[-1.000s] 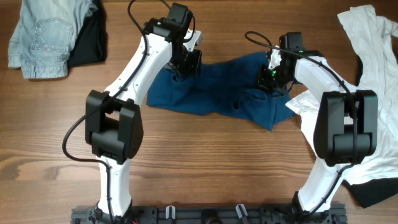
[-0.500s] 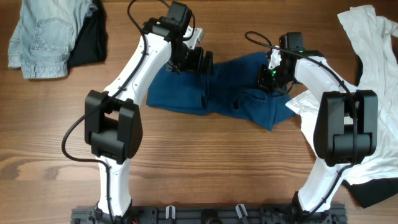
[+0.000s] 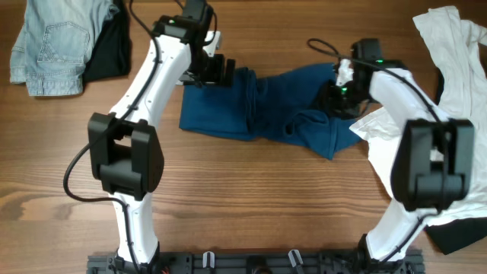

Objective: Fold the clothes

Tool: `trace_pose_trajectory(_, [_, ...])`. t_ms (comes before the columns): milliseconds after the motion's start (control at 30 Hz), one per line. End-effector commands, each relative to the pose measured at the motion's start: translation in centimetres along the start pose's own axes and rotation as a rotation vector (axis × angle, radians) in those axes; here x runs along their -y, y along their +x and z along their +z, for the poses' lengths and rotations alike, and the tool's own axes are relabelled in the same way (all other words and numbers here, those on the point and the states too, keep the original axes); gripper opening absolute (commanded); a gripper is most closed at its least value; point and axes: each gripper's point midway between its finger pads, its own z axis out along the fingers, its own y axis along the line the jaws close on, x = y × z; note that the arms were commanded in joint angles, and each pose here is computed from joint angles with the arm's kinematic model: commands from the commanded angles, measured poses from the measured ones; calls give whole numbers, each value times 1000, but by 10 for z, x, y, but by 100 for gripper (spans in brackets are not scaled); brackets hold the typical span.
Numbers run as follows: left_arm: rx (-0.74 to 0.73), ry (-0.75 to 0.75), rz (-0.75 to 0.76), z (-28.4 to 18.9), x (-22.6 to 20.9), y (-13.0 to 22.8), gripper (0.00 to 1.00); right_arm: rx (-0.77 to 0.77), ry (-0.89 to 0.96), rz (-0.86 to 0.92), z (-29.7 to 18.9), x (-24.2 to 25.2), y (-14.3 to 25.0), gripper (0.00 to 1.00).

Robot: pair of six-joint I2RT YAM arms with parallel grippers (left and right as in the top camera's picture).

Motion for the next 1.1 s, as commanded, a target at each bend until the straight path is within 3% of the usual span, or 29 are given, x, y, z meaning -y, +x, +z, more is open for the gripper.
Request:
trace_pose_trajectory(0, [81,-40,-58,-36,-35,-14,100,118,86,20,-62,25,-11,78])
trace_pose_trajectory(167, [86,-54,-120,-40,-65,-15,100,84,95,0,-60,51,-6,83])
trace_pose_trajectory(400, [91,-62,-155,-43,-82,-16,100,55,-8,-101,-22,47,-12,84])
trace_pose_trajectory(733, [95,-68,-138,-44,-85,-17,100,24,-13,-191,9,56,-16,84])
trace_pose_trajectory(1067, [90,-68,-139,-42,-85,-16,100,-71,-70,-130,51,66,16,83])
